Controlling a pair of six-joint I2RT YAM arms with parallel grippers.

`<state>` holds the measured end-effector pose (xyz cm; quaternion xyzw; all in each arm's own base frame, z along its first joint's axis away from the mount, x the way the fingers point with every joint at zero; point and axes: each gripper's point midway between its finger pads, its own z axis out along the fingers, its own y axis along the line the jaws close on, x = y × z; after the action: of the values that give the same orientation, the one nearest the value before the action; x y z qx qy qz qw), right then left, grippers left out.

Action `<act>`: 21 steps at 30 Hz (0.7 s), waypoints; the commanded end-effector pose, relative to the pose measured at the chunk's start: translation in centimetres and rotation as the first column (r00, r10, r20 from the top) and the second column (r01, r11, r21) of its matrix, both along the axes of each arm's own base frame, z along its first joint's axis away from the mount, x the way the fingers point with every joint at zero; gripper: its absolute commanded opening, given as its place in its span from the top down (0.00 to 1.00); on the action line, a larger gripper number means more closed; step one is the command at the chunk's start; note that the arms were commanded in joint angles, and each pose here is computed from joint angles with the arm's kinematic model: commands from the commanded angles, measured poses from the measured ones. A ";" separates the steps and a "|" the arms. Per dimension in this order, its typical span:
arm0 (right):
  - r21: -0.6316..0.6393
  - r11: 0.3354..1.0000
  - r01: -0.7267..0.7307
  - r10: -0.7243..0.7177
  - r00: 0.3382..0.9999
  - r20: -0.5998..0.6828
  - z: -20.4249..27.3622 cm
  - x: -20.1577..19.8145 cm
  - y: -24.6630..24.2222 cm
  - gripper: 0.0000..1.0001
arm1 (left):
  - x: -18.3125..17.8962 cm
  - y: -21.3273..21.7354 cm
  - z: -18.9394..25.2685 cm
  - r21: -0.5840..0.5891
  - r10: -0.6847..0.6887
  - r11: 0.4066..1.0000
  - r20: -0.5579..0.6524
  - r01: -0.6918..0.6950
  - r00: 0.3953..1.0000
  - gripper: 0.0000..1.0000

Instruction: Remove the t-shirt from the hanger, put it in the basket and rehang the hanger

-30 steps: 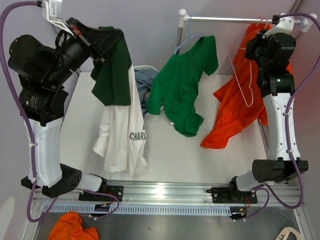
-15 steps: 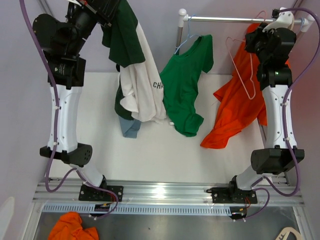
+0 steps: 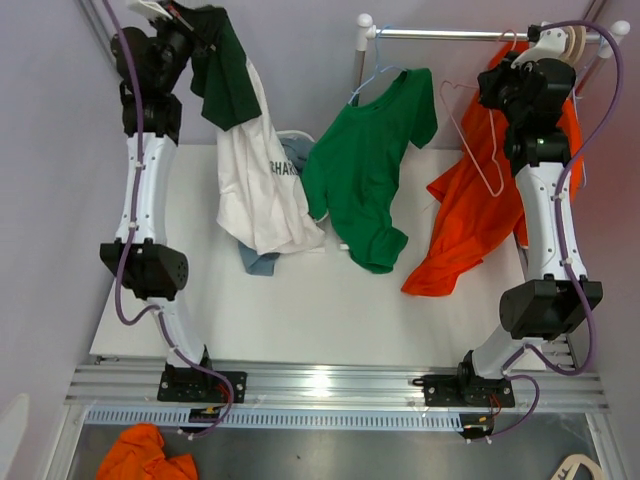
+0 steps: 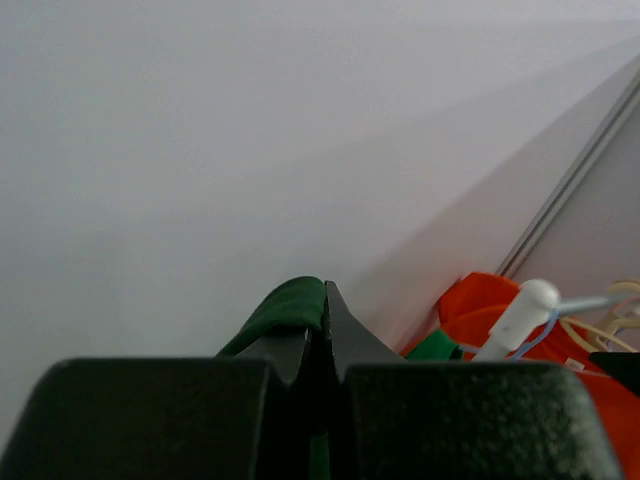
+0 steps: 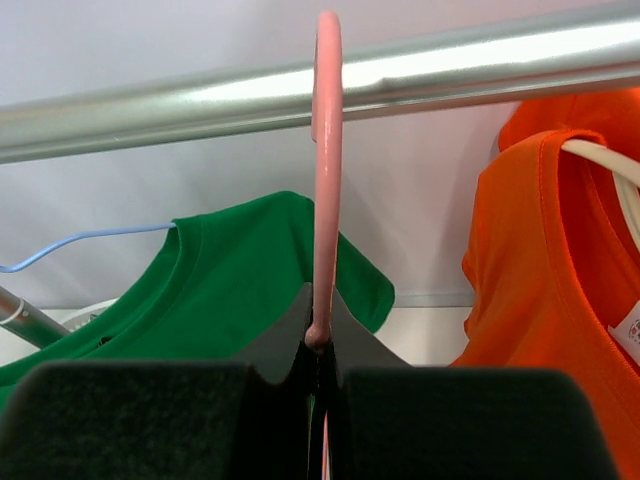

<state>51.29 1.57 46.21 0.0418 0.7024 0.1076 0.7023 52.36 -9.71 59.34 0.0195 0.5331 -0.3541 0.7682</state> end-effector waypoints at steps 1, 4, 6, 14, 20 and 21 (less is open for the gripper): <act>0.006 1.000 -0.017 0.016 0.998 0.057 1.4 0.0 0.4 1.00 | 3.2 0.0 -5.2 -0.052 -0.009 0.999 -0.148 0.001 0.989 0.99; -0.010 1.000 -0.019 0.019 0.996 0.084 2.2 0.0 0.5 1.00 | 5.5 -0.1 -9.5 -0.062 -0.013 0.998 -0.247 -0.003 0.969 0.99; -0.020 1.000 -0.020 0.022 0.995 0.097 3.0 -0.2 0.6 1.00 | 5.8 -0.6 -9.8 -0.049 -0.015 0.999 -0.250 0.003 0.968 0.99; -0.033 0.999 0.008 -0.002 0.984 0.179 5.7 -1.3 0.3 1.00 | 8.4 -3.8 -14.9 -0.007 -0.028 1.000 -0.343 0.027 0.939 0.99; -0.051 0.998 0.025 -0.015 0.979 0.204 6.1 -0.1 -0.1 1.00 | 10.2 -6.0 -24.3 -0.020 -0.027 1.000 -0.559 0.018 0.829 0.99; -0.056 0.998 0.030 -0.018 0.976 0.215 6.2 0.2 -0.1 1.00 | 10.1 -6.1 -26.2 -0.050 -0.026 0.999 -0.627 -0.006 0.778 0.99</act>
<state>51.63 1.61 48.04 0.0283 0.6773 0.0960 0.7288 61.98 -15.30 38.12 -0.0631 0.7079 -0.3646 0.6016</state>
